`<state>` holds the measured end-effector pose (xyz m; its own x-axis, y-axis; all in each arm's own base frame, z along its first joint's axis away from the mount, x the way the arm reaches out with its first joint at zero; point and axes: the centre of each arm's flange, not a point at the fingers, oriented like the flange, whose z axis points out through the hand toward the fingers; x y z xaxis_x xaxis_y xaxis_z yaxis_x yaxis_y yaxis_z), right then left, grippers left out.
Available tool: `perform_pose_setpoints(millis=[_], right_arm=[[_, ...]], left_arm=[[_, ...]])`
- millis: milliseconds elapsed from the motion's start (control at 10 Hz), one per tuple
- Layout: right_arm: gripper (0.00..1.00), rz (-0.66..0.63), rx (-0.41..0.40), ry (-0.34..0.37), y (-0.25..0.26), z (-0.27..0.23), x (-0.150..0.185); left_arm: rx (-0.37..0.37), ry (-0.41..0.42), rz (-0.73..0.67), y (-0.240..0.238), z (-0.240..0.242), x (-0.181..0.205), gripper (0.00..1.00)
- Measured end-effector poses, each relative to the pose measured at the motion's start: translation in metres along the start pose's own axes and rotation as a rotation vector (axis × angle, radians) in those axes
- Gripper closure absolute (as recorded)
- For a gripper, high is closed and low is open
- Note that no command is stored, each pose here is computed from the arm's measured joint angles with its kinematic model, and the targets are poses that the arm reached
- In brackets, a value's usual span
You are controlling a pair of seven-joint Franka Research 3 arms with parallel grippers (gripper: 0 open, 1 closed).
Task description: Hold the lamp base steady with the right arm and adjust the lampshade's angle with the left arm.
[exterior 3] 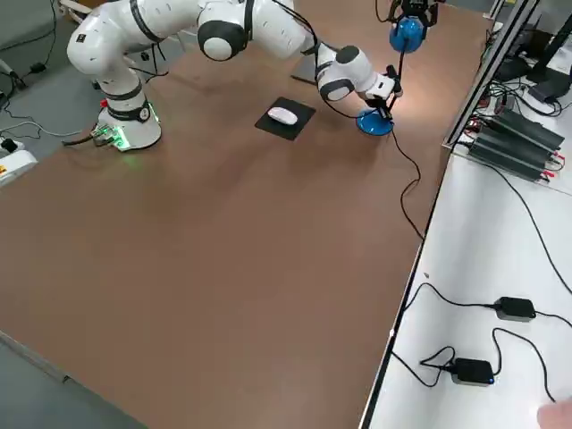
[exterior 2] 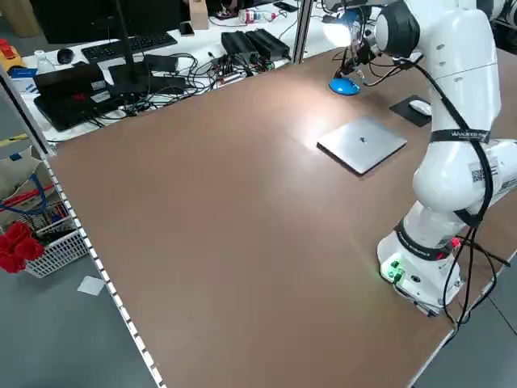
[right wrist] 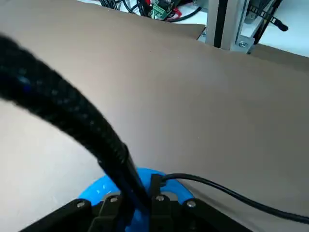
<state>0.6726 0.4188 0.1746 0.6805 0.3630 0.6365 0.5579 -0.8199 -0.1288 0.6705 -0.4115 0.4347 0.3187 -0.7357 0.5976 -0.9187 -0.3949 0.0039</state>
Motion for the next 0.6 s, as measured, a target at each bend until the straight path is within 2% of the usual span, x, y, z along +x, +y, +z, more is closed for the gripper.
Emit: perform_pose_setpoints(millis=[600], right_arm=[[0.85,-0.001,-0.001,0.004,0.0001,0.0002,-0.0006]], left_arm=[[-0.013,-0.01,0.032,0.0057,0.0089,-0.0022,0.04]])
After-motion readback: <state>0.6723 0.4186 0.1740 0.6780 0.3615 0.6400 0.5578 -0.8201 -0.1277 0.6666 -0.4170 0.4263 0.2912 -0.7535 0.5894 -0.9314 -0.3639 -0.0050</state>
